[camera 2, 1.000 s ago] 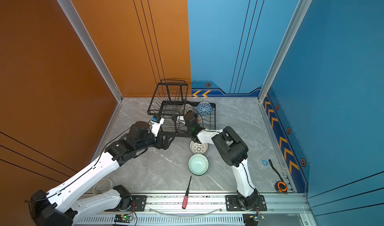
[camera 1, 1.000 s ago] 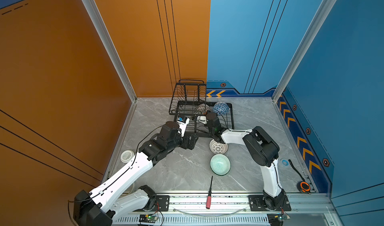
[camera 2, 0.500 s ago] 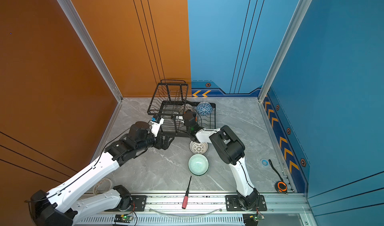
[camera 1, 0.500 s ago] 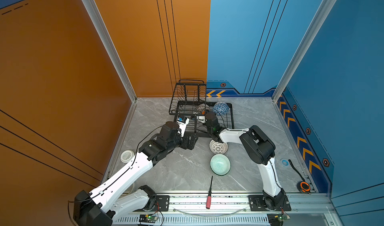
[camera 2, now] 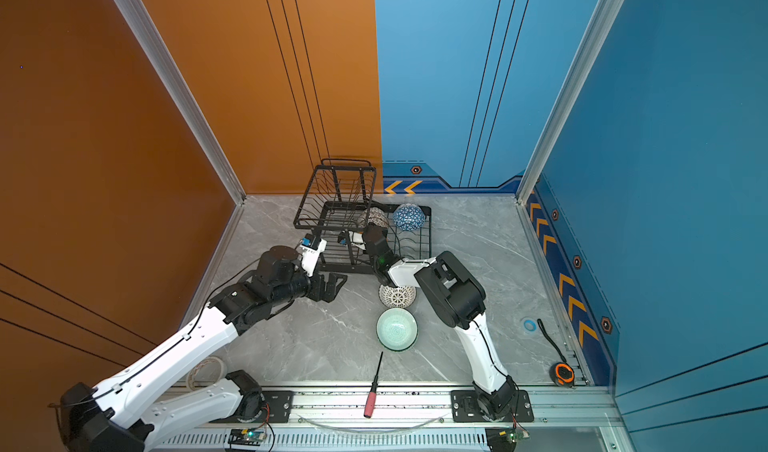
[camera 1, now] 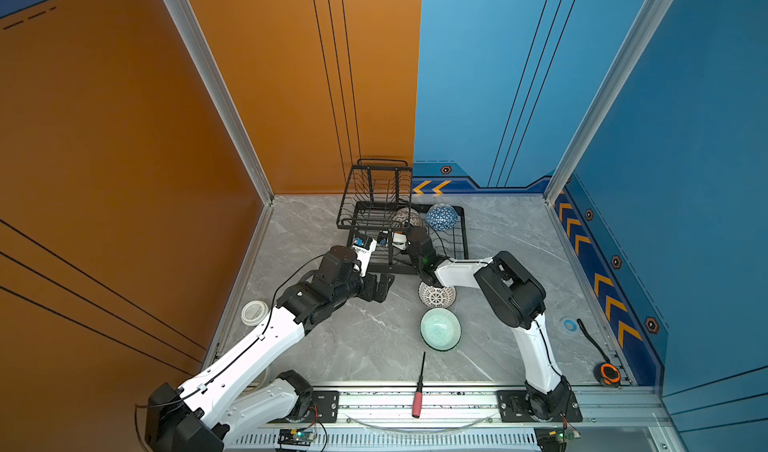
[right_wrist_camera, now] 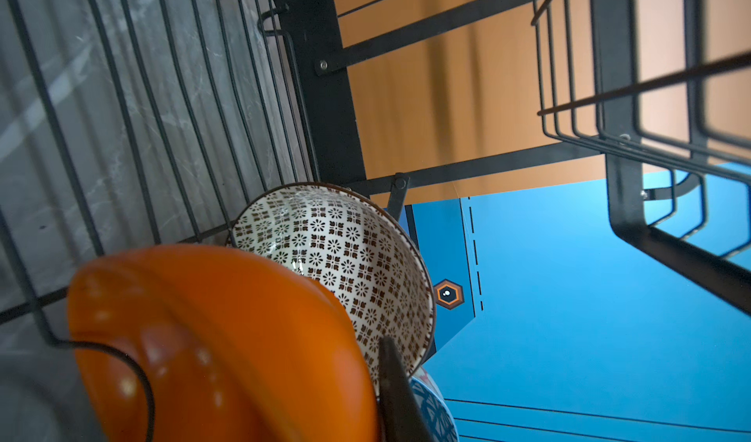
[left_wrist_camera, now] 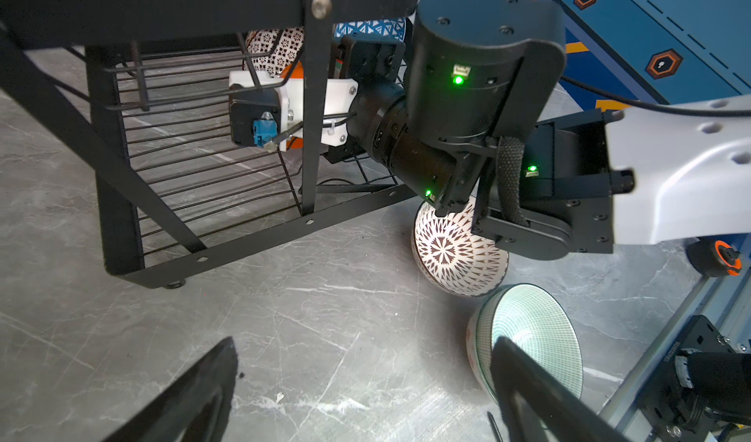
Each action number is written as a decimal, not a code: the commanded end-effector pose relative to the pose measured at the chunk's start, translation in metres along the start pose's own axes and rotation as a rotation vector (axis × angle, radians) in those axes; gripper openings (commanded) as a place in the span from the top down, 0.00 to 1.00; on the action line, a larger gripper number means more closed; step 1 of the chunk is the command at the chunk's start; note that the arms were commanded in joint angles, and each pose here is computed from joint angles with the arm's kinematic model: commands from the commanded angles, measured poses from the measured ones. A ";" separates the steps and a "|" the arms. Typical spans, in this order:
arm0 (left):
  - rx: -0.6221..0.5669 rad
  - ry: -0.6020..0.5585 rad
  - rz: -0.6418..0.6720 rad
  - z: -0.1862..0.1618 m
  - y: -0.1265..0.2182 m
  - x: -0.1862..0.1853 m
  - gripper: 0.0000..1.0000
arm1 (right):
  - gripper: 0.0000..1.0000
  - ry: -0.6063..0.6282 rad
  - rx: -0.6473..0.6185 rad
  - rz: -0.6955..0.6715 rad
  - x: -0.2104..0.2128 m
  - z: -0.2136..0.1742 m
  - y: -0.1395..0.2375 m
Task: Load the bowls into the dish rack
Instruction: 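Lower the orange bowl on edge into the rack slots beside the brown bowl, then open the right gripper and withdraw it from the orange bowl, then move the left gripper toward the white-and-maroon bowl while the right arm draws back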
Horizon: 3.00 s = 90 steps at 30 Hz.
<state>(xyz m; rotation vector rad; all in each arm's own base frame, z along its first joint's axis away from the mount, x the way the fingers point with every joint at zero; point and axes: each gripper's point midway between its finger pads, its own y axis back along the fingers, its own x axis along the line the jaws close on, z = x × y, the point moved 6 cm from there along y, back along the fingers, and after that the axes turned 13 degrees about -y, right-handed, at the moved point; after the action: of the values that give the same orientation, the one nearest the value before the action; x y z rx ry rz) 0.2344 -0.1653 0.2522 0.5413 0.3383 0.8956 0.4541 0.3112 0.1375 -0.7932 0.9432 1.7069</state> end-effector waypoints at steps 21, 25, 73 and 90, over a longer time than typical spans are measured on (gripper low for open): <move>-0.002 0.005 -0.022 -0.006 0.000 0.000 0.02 | 0.65 -0.025 0.056 0.039 -0.005 -0.004 -0.002; -0.004 0.006 -0.023 -0.005 0.001 -0.001 0.02 | 0.60 -0.025 0.057 0.028 -0.010 -0.004 0.002; -0.023 0.013 -0.066 -0.007 0.010 -0.005 0.02 | 0.00 0.020 0.292 -0.127 -0.055 -0.042 0.065; 0.014 0.056 -0.031 -0.010 0.002 0.006 0.02 | 0.00 -0.145 0.360 -0.103 -0.058 -0.067 0.138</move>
<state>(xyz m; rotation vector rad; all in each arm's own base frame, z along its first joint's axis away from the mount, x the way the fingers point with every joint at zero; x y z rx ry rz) 0.2294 -0.1559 0.2425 0.5260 0.3779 0.8810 0.3615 0.2119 0.1881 -0.5758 1.0794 1.4345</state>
